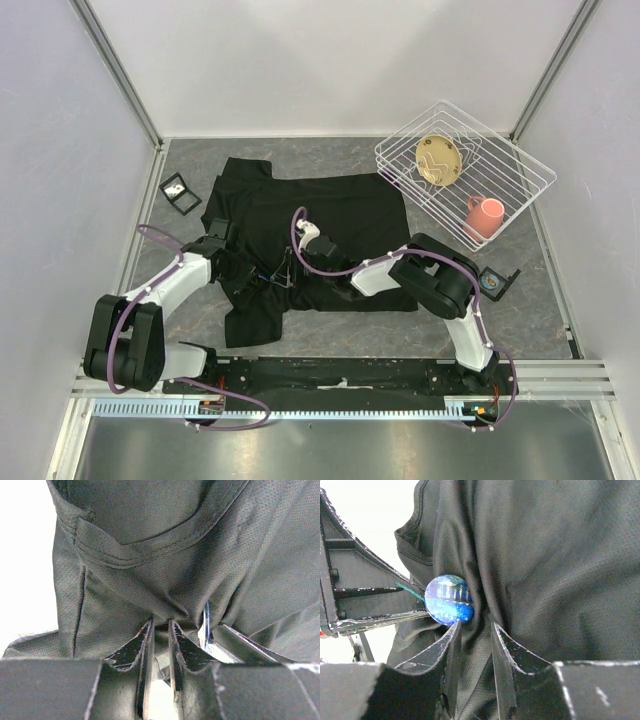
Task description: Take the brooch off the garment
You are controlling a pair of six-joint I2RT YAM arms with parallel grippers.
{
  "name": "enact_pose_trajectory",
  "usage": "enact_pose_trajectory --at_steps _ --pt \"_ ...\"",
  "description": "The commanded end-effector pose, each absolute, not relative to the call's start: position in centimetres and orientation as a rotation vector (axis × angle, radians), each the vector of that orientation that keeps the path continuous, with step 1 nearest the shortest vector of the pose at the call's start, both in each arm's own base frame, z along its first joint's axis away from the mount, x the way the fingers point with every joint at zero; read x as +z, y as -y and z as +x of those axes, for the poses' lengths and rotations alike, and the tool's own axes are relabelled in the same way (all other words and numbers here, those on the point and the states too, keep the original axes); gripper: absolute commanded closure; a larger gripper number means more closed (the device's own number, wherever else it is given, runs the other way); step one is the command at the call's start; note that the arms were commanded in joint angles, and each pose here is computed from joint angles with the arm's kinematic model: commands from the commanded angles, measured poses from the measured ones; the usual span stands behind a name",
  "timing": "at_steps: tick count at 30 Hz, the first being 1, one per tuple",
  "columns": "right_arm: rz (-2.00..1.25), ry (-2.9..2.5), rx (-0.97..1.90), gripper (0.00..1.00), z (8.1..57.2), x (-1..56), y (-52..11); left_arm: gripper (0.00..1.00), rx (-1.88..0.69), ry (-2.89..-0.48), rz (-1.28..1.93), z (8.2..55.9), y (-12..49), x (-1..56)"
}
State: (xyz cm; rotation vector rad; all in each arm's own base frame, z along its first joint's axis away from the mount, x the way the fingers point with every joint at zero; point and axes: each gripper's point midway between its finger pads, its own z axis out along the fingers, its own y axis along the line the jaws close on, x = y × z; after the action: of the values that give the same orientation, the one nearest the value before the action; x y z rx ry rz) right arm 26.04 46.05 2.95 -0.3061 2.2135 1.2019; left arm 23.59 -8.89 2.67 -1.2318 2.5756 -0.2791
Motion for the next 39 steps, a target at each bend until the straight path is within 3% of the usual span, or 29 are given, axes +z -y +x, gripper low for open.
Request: enact_pose_trajectory --at_steps 1,9,15,31,39 --pt "-0.403 -2.136 1.226 0.60 26.6 5.6 -47.3 0.76 -0.261 -2.541 -1.238 24.3 8.5 2.9" --pt "-0.517 -2.096 1.188 0.46 25.7 6.3 -46.8 0.75 -0.324 -2.523 -1.210 25.7 9.2 4.5" --pt "-0.658 -2.047 1.113 0.42 25.1 6.7 -47.9 0.75 -0.345 -2.520 -1.205 26.0 9.5 4.9" --pt "-0.716 -2.049 1.039 0.55 26.7 6.1 -50.3 0.75 -0.342 -2.531 -1.202 26.1 9.5 4.6" --pt "-0.708 -2.064 1.029 0.53 26.6 5.3 -50.0 0.72 -0.351 -2.526 -1.185 26.6 9.7 4.9"
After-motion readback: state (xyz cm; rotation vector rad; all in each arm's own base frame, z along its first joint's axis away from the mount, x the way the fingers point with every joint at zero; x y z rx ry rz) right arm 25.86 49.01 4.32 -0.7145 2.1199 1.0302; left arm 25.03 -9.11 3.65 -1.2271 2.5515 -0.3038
